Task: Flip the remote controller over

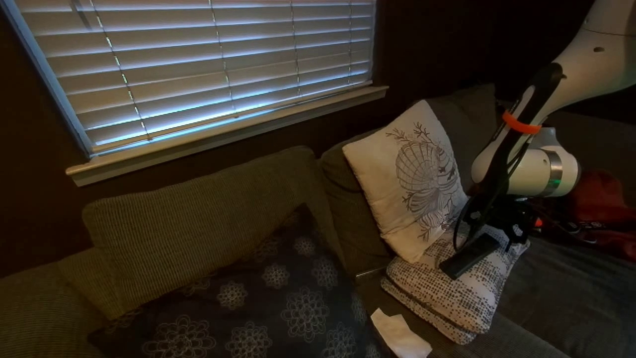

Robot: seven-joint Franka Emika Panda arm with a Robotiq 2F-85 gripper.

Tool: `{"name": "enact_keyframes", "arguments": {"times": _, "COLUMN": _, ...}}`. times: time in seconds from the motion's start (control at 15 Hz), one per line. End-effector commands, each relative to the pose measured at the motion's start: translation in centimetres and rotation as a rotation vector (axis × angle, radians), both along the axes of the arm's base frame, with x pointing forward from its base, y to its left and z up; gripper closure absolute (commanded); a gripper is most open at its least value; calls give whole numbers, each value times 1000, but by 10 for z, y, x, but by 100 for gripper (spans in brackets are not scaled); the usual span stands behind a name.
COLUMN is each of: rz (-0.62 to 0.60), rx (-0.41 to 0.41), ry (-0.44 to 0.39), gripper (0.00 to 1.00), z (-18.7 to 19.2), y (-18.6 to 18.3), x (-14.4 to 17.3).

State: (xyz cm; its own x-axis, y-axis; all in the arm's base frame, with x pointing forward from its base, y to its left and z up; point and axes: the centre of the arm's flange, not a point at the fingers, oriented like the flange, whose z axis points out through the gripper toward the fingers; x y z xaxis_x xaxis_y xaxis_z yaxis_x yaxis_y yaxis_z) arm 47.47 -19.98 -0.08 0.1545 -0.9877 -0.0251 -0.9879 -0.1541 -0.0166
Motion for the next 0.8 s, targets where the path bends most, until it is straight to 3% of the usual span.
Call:
{"name": "enact_keyframes", "arguments": {"times": 0.0, "rz": -45, "rx": 30, "ry": -10, "gripper": 10, "z": -11, "y": -2, "x": 9}}
{"name": "enact_keyframes", "arguments": {"times": 0.13, "rz": -49, "rx": 37, "ry": -9, "gripper": 27, "z": -14, "y": -2, "x": 11}}
{"name": "enact_keyframes", "arguments": {"times": 0.2, "rz": -50, "rx": 39, "ry": -7, "gripper": 43, "z": -15, "y": -2, "x": 11}}
{"name": "enact_keyframes", "arguments": {"times": 0.4, "rz": -58, "rx": 44, "ry": -2, "gripper": 63, "z": -16, "y": -3, "x": 13}}
{"name": "enact_keyframes", "arguments": {"times": 0.53, "rz": -67, "rx": 47, "ry": -2, "gripper": 16, "z": -15, "y": -3, "x": 15}}
{"name": "enact_keyframes", "arguments": {"times": 0.67, "rz": -72, "rx": 50, "ry": 0, "gripper": 14, "z": -14, "y": -4, "x": 16}}
{"name": "enact_keyframes", "arguments": {"times": 0.73, "rz": -76, "rx": 50, "ry": 1, "gripper": 8, "z": -14, "y": -4, "x": 17}}
